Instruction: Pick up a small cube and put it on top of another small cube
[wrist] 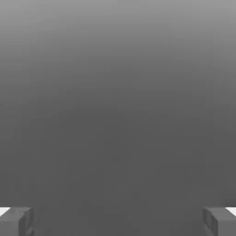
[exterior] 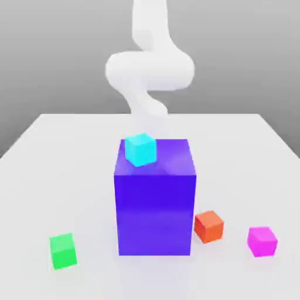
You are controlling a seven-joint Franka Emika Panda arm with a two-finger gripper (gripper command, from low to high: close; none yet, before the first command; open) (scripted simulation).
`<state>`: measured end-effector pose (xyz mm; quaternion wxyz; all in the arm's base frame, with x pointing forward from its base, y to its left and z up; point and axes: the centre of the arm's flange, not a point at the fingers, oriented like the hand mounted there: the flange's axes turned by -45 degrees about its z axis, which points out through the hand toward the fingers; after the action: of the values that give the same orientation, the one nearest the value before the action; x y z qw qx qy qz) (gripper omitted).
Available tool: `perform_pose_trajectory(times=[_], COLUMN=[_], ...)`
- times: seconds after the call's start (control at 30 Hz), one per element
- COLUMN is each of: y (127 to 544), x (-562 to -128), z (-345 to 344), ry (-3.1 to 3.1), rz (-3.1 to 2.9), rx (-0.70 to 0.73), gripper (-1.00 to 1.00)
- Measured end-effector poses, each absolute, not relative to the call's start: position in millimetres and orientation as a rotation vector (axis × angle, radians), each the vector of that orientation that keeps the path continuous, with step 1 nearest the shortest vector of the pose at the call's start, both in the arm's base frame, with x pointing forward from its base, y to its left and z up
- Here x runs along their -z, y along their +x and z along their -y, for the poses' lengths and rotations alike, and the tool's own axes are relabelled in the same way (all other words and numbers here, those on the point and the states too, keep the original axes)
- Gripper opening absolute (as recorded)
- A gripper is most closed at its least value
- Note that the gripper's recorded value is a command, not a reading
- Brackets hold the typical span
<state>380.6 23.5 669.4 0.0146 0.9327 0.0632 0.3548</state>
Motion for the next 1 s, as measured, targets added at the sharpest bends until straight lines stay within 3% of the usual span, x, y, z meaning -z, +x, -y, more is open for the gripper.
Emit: perform_pose_trajectory(times=[0.2, 0.4, 0.57, 0.8, 0.97, 1.0], y=[437.4, 452.0, 432.6, 368.1, 359.5, 358.8], x=[-556.3, -436.4, -335.8, -205.3, -142.8, -132.6], z=[-89.4, -155.8, -208.2, -258.1, -262.1, -261.8], ry=[2.848, 2.703, 2.510, 2.153, 2.108, 2.107], rz=[-0.745, -1.277, -1.716, -2.270, -2.330, -2.332], rx=[-0.813, -0.540, -0.321, -0.034, -0.002, -0.001], gripper=[0.00, 0.00, 0.00, 0.00, 0.00, -1.00])
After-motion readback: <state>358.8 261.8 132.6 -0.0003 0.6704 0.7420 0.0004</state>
